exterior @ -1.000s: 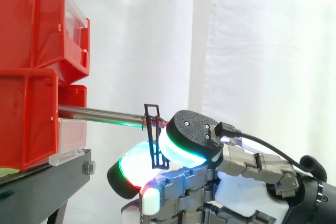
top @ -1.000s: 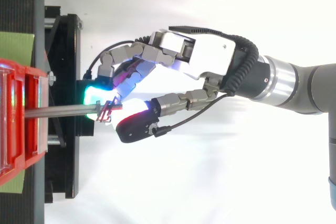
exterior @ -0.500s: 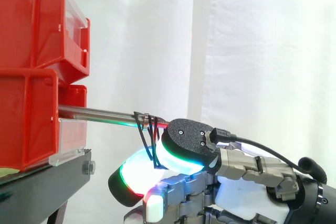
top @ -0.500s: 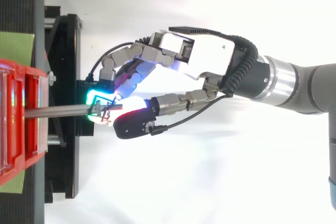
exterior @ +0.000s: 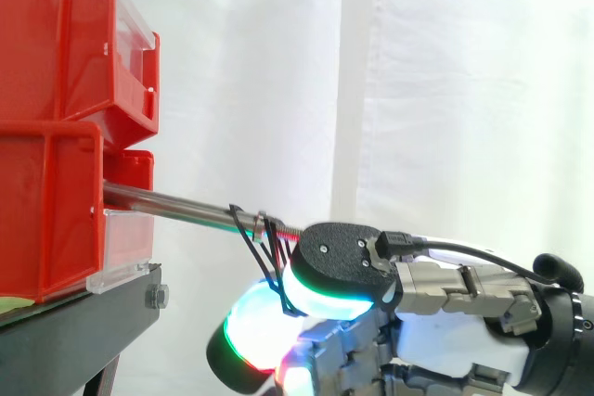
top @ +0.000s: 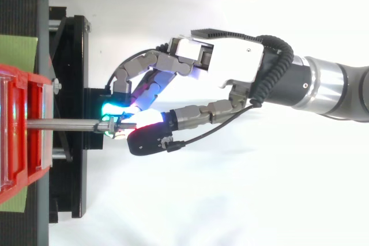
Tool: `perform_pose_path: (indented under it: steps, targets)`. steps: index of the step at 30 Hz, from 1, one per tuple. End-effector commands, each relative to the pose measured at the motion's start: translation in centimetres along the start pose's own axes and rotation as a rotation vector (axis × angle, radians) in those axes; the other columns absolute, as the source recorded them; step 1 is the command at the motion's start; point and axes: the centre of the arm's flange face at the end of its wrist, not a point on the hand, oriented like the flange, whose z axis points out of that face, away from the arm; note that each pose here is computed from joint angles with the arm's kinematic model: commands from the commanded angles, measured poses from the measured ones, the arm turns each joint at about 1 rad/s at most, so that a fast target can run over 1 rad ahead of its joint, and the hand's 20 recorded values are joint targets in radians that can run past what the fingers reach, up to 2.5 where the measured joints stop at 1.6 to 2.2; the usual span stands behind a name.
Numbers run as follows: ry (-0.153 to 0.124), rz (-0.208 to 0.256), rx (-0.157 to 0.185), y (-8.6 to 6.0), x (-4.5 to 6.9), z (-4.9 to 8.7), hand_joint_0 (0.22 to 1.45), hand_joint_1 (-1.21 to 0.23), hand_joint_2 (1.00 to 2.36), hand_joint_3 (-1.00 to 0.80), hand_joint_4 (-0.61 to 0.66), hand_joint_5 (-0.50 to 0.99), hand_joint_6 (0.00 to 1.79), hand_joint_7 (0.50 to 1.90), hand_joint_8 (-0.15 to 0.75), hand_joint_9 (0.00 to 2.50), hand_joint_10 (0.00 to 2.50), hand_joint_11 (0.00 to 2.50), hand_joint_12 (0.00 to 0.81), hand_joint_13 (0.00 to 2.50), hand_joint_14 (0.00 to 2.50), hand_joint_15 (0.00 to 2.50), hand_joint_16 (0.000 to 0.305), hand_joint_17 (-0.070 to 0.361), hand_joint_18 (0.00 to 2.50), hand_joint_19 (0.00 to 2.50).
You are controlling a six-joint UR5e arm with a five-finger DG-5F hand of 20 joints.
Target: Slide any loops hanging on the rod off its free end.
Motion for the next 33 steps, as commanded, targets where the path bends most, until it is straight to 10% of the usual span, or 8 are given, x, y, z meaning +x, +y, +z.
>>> perform_pose_path:
  steps: [1, 12, 24, 33]
  targets:
    - [0.015, -0.010, 0.048, 0.6, -0.4, -0.9, 0.58, -0.69, 1.08, 0.04, 0.16, -0.17, 0.91, 0.93, 0.387, 1.02, 0.01, 0.51, 0.385, 0.96, 0.01, 0.27, 0.055, 0.125, 0.92, 0.32]
    - [0.005, -0.082, 0.036, 5.4, -2.2, -2.9, 0.57, -0.69, 1.10, 0.03, 0.17, -0.17, 0.91, 0.93, 0.389, 1.03, 0.01, 0.50, 0.386, 0.96, 0.01, 0.27, 0.056, 0.126, 0.92, 0.32]
    - [0.021, -0.088, 0.084, 5.8, -2.5, -3.3, 0.57, -0.69, 1.12, 0.02, 0.18, -0.17, 0.90, 0.93, 0.390, 1.03, 0.01, 0.50, 0.386, 0.96, 0.01, 0.26, 0.056, 0.126, 0.92, 0.32]
    - [0.053, -0.082, 0.231, 7.3, -3.9, -5.0, 0.58, -0.64, 1.00, -0.09, 0.23, -0.17, 0.89, 1.03, 0.381, 1.02, 0.01, 0.50, 0.382, 0.94, 0.01, 0.28, 0.055, 0.123, 0.88, 0.35]
